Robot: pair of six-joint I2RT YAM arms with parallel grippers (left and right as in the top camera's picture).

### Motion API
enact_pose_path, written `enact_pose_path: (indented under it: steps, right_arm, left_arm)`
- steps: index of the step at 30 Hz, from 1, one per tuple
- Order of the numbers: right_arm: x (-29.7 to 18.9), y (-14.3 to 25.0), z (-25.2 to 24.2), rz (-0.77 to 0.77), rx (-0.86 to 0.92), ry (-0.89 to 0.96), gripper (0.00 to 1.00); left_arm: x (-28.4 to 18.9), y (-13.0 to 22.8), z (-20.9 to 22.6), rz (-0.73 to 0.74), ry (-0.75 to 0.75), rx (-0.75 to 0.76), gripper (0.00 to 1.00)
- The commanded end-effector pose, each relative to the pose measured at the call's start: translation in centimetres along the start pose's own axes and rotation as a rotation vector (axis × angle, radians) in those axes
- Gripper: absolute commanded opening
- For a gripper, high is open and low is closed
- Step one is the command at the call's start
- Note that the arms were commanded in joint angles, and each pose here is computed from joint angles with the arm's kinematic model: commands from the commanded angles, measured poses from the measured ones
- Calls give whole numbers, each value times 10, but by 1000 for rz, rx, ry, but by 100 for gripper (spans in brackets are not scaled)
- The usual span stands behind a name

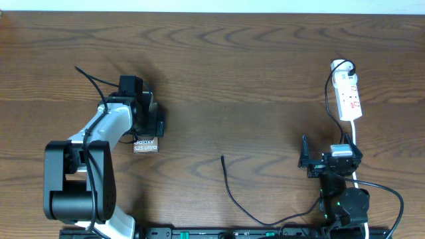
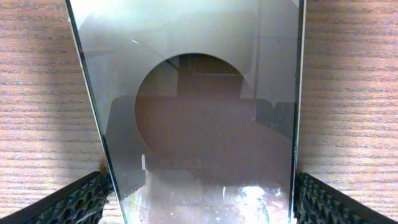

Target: Plug charger to phone and switch on socket

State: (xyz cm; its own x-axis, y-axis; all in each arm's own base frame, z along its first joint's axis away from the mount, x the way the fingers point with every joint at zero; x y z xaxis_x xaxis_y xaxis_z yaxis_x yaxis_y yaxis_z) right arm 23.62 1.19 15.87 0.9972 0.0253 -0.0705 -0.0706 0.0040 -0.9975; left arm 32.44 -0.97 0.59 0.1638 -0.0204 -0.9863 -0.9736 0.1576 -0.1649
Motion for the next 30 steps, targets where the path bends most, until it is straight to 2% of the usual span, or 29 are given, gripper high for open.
enact_pose_path:
  steps: [1,30]
  right_arm:
    - [0,1,1,5,-7,-3,99]
    - [0,1,1,5,-7,-3,99]
  left_arm:
    - [11,9,2,41,-7,-11,94]
    - [14,4,3,20,-10,-11,94]
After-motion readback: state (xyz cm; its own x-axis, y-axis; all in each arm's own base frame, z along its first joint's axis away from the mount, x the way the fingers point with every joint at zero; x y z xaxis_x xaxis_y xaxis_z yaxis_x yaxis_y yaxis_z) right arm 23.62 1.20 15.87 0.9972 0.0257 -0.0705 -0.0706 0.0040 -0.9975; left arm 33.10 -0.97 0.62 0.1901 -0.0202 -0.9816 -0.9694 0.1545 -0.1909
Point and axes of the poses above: each gripper's point midway between its finger pads, its own x axis out along the fingers, its own z axis along the line the jaws close on, y = z × x, the point moved 1 cm from there along -x, back along the fingers, and after that the axes turned 7 degrees about x, right-handed, at the moved point
